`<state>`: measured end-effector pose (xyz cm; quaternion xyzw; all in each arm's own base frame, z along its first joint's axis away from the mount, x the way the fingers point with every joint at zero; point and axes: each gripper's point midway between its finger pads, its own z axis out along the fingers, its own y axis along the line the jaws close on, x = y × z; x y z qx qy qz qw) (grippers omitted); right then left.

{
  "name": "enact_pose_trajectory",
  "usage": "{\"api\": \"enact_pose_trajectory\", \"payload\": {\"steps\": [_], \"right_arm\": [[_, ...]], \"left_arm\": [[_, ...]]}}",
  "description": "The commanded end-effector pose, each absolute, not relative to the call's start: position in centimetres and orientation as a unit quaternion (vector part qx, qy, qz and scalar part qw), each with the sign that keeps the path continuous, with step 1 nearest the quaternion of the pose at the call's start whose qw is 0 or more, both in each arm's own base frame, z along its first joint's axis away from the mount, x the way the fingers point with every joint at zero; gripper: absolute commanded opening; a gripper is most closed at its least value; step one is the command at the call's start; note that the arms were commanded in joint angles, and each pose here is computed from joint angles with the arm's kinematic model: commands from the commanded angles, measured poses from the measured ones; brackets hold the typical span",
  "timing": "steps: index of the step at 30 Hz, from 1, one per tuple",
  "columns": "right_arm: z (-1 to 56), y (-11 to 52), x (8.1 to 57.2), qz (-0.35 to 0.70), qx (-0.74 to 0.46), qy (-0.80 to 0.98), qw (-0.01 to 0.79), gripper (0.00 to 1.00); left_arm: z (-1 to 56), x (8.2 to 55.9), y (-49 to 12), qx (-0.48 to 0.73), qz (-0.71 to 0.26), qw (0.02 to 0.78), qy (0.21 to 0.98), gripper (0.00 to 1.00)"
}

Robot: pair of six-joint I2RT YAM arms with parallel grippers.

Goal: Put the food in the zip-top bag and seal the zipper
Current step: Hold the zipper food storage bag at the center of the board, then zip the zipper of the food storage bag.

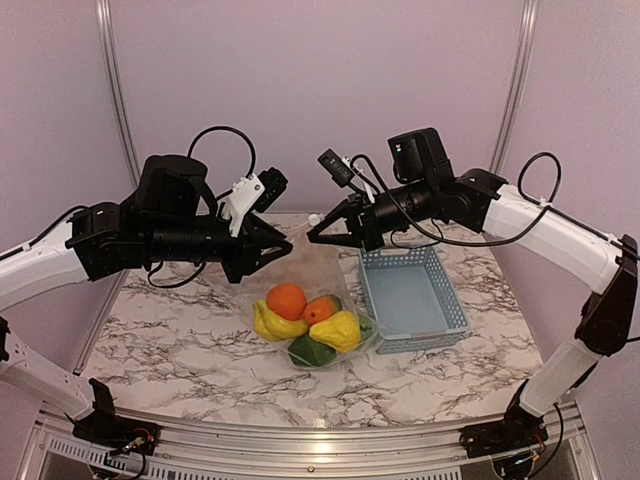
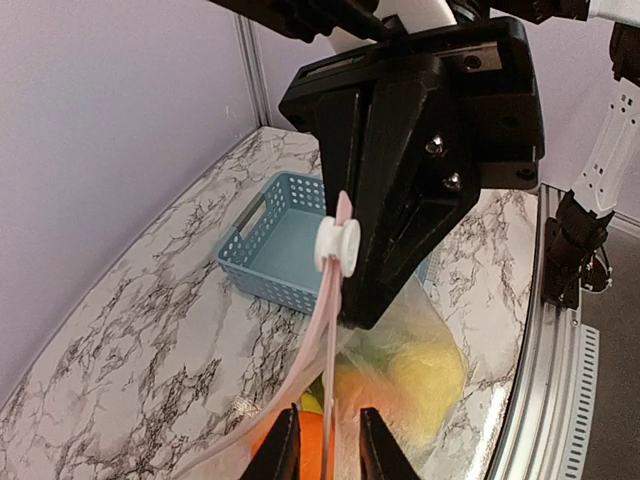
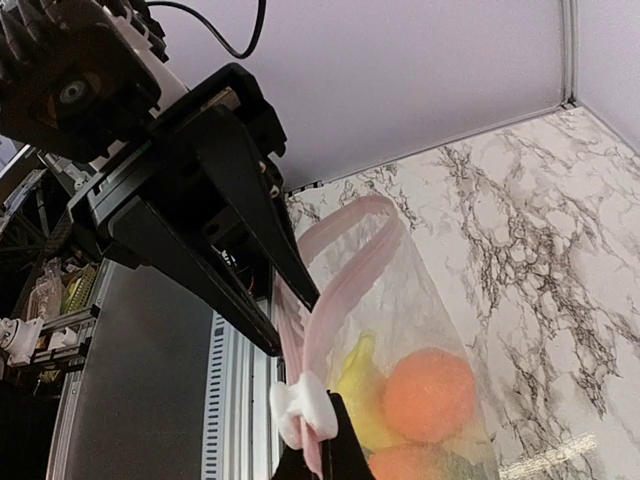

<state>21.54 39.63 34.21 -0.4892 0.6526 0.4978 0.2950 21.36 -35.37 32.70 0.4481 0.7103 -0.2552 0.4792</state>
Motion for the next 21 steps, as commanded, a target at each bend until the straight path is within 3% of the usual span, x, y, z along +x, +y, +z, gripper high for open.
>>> {"api": "enact_pose_trajectory", "payload": {"steps": [1, 5, 7, 9, 16, 21], "right_arm": [[35.8, 40.7, 21.2, 0.495, -0.507, 0.634, 0.311, 0.0], [35.3, 41.1, 21.3, 0.493, -0.508, 0.636, 0.306, 0.0], [35.3, 41.3, 21.3, 0.495, -0.509, 0.635, 0.304, 0.0], [35.3, 41.4, 21.3, 0.496, -0.509, 0.634, 0.304, 0.0], [35.4, 41.5, 21.2, 0.5, -0.512, 0.629, 0.304, 0.0], [35.4, 41.4, 20.8, 0.504, -0.518, 0.622, 0.302, 0.0]], "left_arm": [[36.8, 20.9, -35.0, 0.445, -0.275, 0.507, 0.685, 0.23], [38.2, 20.7, -35.9, 0.443, -0.298, 0.51, 0.674, 0.27], [38.5, 21.0, -36.2, 0.436, -0.302, 0.513, 0.675, 0.41], [38.6, 21.2, -36.6, 0.433, -0.307, 0.514, 0.674, 0.48], [36.2, 21.0, -38.1, 0.464, -0.317, 0.462, 0.686, 0.45], [36.1, 22.0, -37.9, 0.452, -0.32, 0.466, 0.69, 0.45]]}}
